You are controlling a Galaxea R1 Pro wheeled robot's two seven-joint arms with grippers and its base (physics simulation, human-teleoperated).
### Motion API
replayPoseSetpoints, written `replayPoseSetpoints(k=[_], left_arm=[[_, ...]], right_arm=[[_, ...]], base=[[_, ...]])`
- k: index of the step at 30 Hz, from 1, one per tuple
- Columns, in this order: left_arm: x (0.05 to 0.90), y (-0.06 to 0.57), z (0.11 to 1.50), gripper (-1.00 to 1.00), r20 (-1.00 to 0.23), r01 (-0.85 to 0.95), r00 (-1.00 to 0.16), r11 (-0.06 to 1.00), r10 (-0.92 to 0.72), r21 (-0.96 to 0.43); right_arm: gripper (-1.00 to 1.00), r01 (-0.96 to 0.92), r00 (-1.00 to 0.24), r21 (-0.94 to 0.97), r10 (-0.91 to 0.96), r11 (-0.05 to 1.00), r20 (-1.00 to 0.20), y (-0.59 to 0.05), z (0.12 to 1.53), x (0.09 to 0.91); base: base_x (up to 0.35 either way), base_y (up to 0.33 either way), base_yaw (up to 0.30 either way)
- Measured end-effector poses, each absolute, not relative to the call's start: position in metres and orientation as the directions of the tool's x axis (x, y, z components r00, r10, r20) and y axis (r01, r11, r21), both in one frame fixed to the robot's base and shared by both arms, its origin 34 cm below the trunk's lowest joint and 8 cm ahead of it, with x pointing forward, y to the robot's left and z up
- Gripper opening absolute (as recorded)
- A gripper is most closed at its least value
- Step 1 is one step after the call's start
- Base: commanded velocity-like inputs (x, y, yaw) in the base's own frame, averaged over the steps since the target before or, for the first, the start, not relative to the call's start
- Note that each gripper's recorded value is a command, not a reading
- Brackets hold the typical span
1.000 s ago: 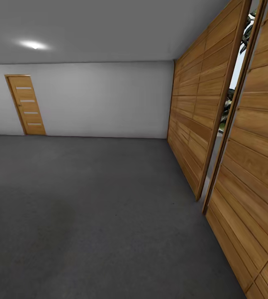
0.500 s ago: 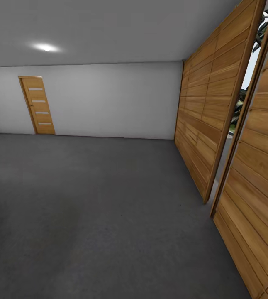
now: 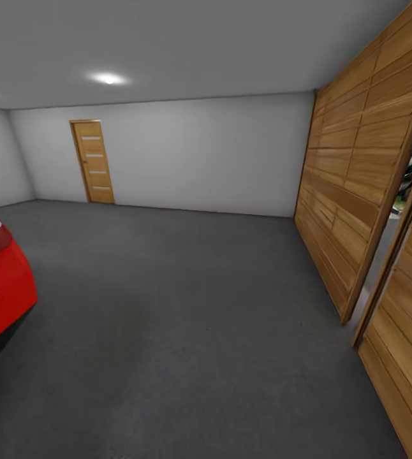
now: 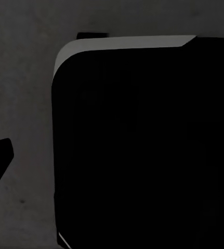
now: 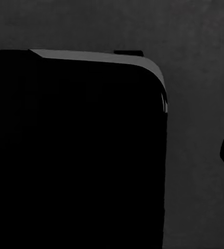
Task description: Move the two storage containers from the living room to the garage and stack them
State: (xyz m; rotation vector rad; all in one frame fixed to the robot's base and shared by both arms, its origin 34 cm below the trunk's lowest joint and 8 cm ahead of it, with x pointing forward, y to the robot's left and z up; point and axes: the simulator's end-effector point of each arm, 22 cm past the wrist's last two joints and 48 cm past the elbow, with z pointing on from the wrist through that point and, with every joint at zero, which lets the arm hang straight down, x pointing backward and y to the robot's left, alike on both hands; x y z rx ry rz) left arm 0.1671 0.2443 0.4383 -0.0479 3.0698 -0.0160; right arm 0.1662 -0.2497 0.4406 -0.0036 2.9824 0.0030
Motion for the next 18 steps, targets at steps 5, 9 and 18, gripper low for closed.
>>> replayPoseSetpoints(k=[5, 9, 18], left_arm=[[0.167, 0.2451, 0.4382, 1.0, -0.071, -0.039, -0.997, 0.999, -0.04, -0.011], [0.1671, 0.2459, 0.4383, 1.0, -0.07, -0.086, -0.994, 0.996, -0.086, -0.012], [0.1674, 0.2463, 0.4383, 1.0, -0.071, -0.124, -0.99, 0.992, -0.125, -0.013]], right_arm=[[1.0, -0.003, -0.987, 0.001, -0.003, 1.0, -0.16, -0.2504, 0.4406, 0.1658], [1.0, -0.004, -0.988, -0.001, -0.004, 1.0, -0.157, -0.2518, 0.4406, 0.1648], [1.0, -0.004, -0.987, -0.002, -0.004, 1.0, -0.158, -0.2517, 0.4406, 0.1648]], base=[[0.0, 0.0, 0.267], [0.0, 0.0, 0.267], [0.0, 0.0, 0.267]])
